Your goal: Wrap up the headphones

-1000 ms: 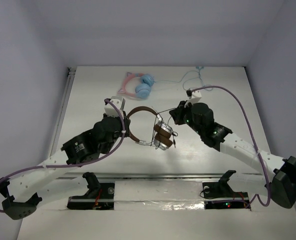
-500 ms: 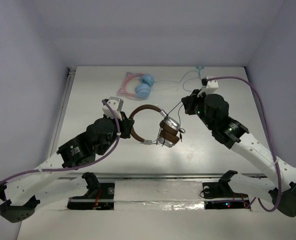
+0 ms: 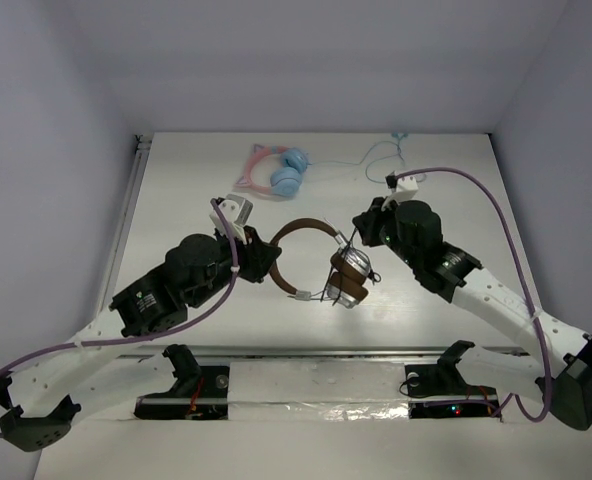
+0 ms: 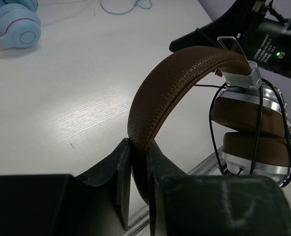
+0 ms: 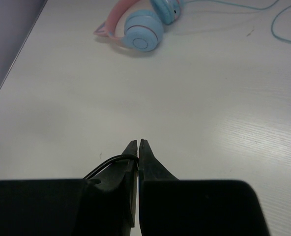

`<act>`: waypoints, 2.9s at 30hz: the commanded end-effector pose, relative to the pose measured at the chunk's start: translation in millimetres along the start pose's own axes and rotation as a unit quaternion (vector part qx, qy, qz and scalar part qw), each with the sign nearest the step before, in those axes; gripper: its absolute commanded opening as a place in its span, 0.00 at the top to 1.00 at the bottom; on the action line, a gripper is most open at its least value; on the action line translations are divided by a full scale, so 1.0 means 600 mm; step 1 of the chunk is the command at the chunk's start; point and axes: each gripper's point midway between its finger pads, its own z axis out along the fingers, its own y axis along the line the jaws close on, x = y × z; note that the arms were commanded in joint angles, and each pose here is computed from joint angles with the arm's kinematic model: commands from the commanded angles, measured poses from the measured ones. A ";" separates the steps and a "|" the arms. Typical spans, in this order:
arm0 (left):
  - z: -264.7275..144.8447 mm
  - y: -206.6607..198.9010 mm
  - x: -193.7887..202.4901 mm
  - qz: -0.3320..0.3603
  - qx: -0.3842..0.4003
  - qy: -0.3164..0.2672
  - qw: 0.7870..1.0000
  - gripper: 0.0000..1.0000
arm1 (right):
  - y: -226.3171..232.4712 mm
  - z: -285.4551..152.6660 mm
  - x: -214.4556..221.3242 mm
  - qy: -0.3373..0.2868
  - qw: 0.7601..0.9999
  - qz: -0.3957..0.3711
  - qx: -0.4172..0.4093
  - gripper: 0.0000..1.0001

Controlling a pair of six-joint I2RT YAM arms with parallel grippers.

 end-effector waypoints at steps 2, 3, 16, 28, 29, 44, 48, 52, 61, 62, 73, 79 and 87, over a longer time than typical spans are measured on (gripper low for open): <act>-0.033 -0.086 -0.104 -0.051 0.123 -0.090 0.987 1.00 | 0.006 0.006 0.001 -0.019 0.999 0.020 -0.026 1.00; -0.033 -0.089 -0.113 -0.053 0.130 -0.098 0.985 1.00 | 0.006 0.009 0.010 -0.023 0.999 0.023 -0.032 1.00; 0.001 -0.063 -0.098 -0.063 0.153 -0.081 0.983 1.00 | 0.001 0.042 -0.009 -0.009 1.000 0.024 0.009 0.53; 0.007 -0.047 -0.108 -0.087 0.125 -0.091 0.984 1.00 | 0.003 0.034 0.011 0.006 0.999 0.031 -0.011 0.56; 0.007 -0.042 -0.116 -0.089 0.117 -0.099 0.984 1.00 | 0.007 0.027 0.013 0.001 0.999 0.033 -0.023 0.57; 0.016 -0.028 -0.141 -0.105 0.083 -0.118 0.984 1.00 | 0.107 -0.058 0.017 -0.026 0.970 0.033 -0.238 0.79; 0.015 -0.012 -0.146 -0.112 0.059 -0.133 0.983 1.00 | 0.150 -0.088 0.033 0.001 0.945 0.052 -0.322 0.83; 0.022 0.005 -0.151 -0.122 0.034 -0.148 0.981 1.00 | 0.156 -0.088 0.050 0.016 0.938 0.074 -0.338 0.84; 0.027 -0.014 -0.158 -0.132 0.060 -0.148 0.978 1.00 | 0.085 -0.035 0.037 -0.002 0.977 0.104 -0.187 0.76; 0.027 -0.014 -0.158 -0.132 0.061 -0.148 0.978 1.00 | 0.084 -0.036 0.039 0.001 0.977 0.103 -0.185 0.74; 0.008 -0.010 -0.187 -0.131 0.047 -0.171 0.975 1.00 | -0.013 -0.073 -0.002 -0.055 0.990 0.130 -0.029 0.72; 0.005 -0.005 -0.199 -0.136 0.030 -0.176 0.974 1.00 | 0.018 -0.137 -0.008 -0.099 0.978 0.132 -0.126 1.00; 0.006 -0.011 -0.223 -0.139 0.029 -0.185 0.972 1.00 | 0.070 -0.126 0.055 -0.037 0.969 0.093 -0.227 0.55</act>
